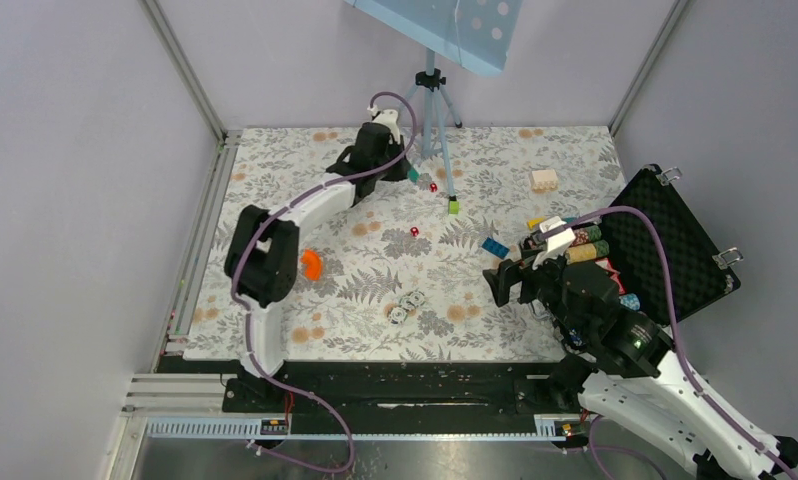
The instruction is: Pack up texas hold em set
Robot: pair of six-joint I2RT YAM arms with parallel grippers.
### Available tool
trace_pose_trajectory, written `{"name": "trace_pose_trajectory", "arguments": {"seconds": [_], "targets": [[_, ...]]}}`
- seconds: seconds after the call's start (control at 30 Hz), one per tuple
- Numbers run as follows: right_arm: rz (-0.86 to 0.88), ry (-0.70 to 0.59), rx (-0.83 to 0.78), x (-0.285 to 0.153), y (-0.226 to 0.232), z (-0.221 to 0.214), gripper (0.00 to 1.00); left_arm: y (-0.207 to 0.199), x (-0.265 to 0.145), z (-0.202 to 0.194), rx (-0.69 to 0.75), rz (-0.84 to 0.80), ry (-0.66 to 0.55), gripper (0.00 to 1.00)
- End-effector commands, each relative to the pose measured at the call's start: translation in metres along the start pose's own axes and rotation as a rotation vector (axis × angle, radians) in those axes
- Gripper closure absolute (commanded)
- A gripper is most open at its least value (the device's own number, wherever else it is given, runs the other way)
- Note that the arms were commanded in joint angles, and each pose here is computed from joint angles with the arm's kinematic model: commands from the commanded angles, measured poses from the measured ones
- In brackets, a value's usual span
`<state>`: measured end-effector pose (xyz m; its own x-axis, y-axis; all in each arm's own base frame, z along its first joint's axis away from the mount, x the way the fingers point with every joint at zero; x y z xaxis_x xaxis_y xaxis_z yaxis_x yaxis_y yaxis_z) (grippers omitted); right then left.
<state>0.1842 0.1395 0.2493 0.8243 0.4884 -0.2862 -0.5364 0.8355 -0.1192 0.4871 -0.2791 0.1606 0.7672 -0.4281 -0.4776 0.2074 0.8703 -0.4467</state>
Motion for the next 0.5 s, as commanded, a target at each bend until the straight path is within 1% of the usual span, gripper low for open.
{"name": "trace_pose_trajectory", "arguments": {"seconds": [0.0,0.1,0.2,0.3,0.47], "targets": [[-0.038,0.012,0.052,0.001,-0.003,0.000,0.05,-0.005,0.022,0.069,-0.155,-0.048,-0.195,1.00],[-0.049,0.018,0.049,0.000,-0.005,0.001,0.05,0.016,0.034,0.080,-0.247,-0.014,-0.255,1.00],[-0.063,0.027,0.053,0.000,-0.008,0.001,0.05,0.032,0.047,0.081,-0.355,0.013,-0.262,1.00],[-0.077,0.037,0.073,0.002,-0.008,-0.002,0.06,0.039,0.058,0.078,-0.482,0.005,-0.242,1.00],[-0.083,0.048,0.118,0.004,-0.007,-0.003,0.06,0.037,0.067,0.078,-0.725,-0.054,-0.279,1.00]]}}
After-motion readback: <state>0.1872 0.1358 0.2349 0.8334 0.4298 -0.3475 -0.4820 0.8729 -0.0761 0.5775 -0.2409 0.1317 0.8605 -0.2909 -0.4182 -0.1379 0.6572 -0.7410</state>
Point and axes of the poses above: each gripper's point midway between its finger pads, its own x axis out along the fingers, its own y axis along the line the jaws close on, z = x × y, the point moved 1 cm from there along -x, back along the fingers, and after that the axes turned 12 degrees about -x, right-handed, at the moved point
